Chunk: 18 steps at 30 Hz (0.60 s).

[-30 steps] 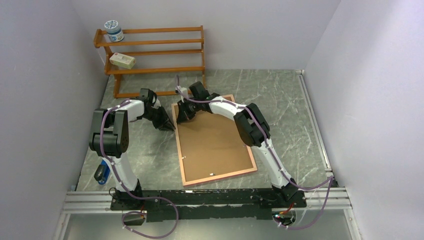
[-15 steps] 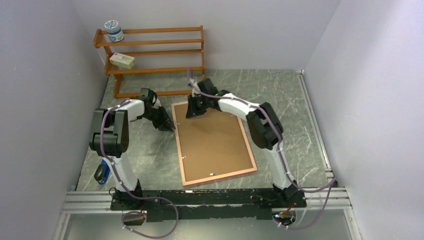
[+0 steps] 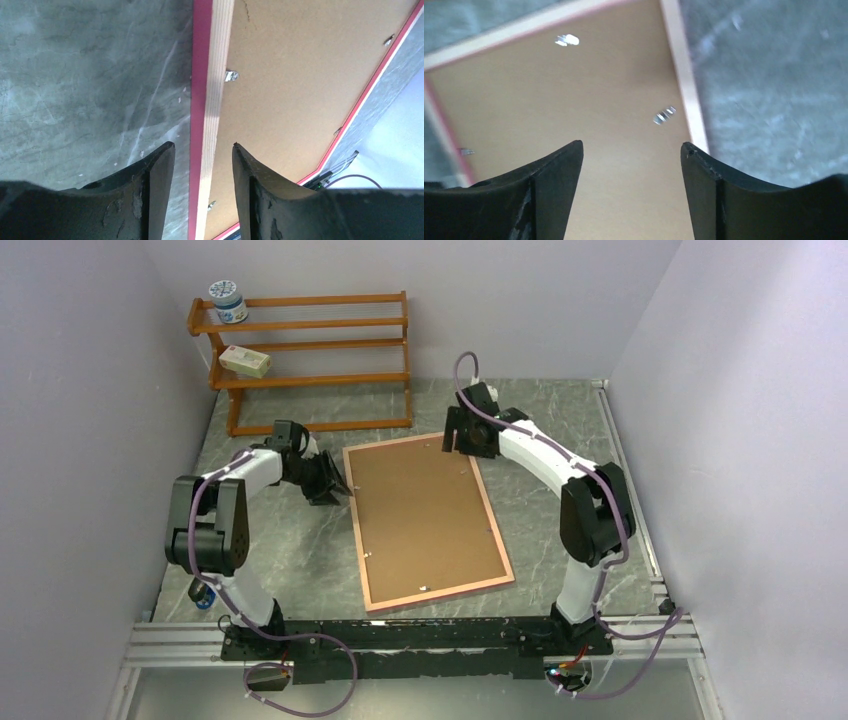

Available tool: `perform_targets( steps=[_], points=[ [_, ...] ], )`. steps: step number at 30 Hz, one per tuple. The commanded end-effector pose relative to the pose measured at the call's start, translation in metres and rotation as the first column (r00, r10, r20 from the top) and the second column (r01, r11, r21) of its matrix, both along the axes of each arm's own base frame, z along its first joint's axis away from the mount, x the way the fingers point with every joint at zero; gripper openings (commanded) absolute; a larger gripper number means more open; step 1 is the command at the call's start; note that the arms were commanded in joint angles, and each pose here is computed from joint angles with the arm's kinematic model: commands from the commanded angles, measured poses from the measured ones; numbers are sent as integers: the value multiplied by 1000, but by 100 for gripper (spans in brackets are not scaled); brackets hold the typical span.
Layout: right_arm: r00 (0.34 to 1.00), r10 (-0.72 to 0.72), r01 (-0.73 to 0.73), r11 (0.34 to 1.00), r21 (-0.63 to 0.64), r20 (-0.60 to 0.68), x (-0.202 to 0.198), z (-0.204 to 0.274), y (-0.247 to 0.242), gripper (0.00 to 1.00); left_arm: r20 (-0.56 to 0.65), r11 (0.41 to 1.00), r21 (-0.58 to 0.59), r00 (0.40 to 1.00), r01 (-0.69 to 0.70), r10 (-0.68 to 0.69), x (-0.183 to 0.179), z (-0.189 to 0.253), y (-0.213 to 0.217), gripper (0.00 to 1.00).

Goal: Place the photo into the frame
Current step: Install the photo frame at the center of the board.

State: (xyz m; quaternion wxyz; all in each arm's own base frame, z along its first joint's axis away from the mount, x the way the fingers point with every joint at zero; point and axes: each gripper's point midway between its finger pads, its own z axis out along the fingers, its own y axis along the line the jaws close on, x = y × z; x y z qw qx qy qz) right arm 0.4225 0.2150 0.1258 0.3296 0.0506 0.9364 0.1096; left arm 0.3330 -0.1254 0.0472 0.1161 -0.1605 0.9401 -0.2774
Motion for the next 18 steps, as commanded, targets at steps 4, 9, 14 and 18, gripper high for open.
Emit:
perform_targets(
  steps=[4, 9, 14, 18],
  points=[
    [955, -227, 198, 967, -158, -191, -22, -45, -54, 77, 95, 999, -51, 996, 8, -3, 2, 14, -8, 54],
    [943, -218, 171, 965, -199, -250, -12, -63, -51, 78, 61, 996, -83, 998, -6, 11, -4, 5, -12, 54],
    [936, -231, 176, 961, -214, -266, -8, -75, -50, 78, 33, 995, -98, 999, -2, 5, -8, -2, -14, 53],
    [940, -223, 172, 963, -209, -259, -2, -78, -48, 77, 3, 994, -106, 1000, 2, -1, -12, -6, -15, 51]
  ],
)
